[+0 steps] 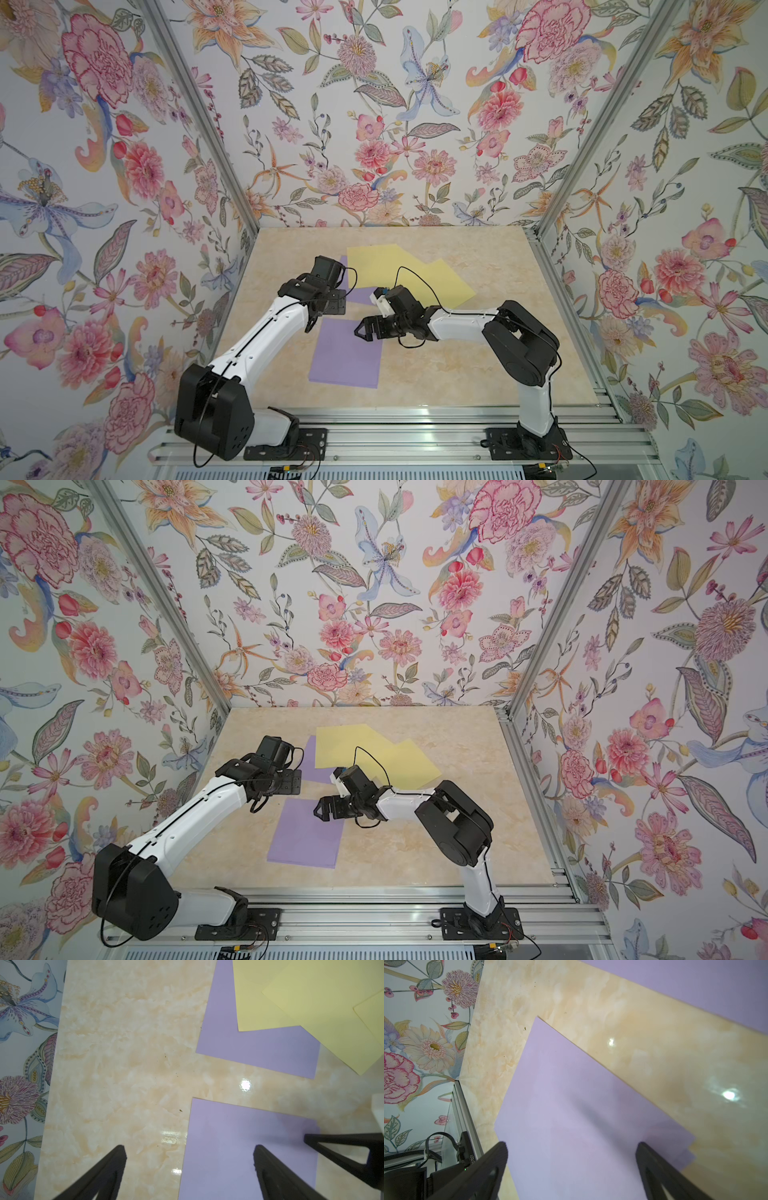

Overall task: Sort the scattered colored papers by color
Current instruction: Place the colored paper, then pick up the colored paper from the center of the board.

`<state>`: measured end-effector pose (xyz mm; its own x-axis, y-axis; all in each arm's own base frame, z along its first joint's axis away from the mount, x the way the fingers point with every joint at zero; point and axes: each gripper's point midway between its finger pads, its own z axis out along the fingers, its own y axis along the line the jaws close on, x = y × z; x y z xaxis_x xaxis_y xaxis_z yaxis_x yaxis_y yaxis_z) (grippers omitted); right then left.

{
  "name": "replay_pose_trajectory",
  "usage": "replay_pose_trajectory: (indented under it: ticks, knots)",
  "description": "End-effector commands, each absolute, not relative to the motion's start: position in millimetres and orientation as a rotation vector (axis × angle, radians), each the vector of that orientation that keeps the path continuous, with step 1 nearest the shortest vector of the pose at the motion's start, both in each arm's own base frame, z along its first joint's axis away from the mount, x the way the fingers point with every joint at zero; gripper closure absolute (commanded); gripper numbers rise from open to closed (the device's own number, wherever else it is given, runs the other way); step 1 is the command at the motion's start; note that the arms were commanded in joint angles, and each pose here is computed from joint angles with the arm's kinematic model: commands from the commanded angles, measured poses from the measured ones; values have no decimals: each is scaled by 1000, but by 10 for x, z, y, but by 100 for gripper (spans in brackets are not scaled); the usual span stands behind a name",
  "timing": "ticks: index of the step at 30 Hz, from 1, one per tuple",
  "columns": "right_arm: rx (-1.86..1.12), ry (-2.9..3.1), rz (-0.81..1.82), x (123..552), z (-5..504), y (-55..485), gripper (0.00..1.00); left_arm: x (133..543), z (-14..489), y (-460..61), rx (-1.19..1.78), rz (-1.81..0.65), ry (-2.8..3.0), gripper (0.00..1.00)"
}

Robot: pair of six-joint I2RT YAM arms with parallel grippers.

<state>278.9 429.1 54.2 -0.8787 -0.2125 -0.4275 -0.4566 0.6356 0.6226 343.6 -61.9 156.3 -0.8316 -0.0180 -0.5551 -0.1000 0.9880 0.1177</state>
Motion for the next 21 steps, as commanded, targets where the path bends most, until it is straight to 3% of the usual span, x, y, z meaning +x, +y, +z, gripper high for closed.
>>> replay_pose_trajectory:
  ticks: [1, 6, 15, 21]
  knots:
    - [-560, 2549, 1037, 2925, 630, 4293, 0, 3858, 1269, -673, -189, 3, 2521, 3]
    - [-531, 2473, 1026, 3452, 941, 4245, 0, 4225, 941, -872, -231, -282, 2539, 11]
    - [-443, 2421, 1088, 4530, 972, 4051, 0, 4366, 796, -794, -344, -302, 2559, 17]
    - [-440, 2478, 1100, 4722, 768, 4119, 0, 4331, 600, -752, -431, -297, 2597, 17]
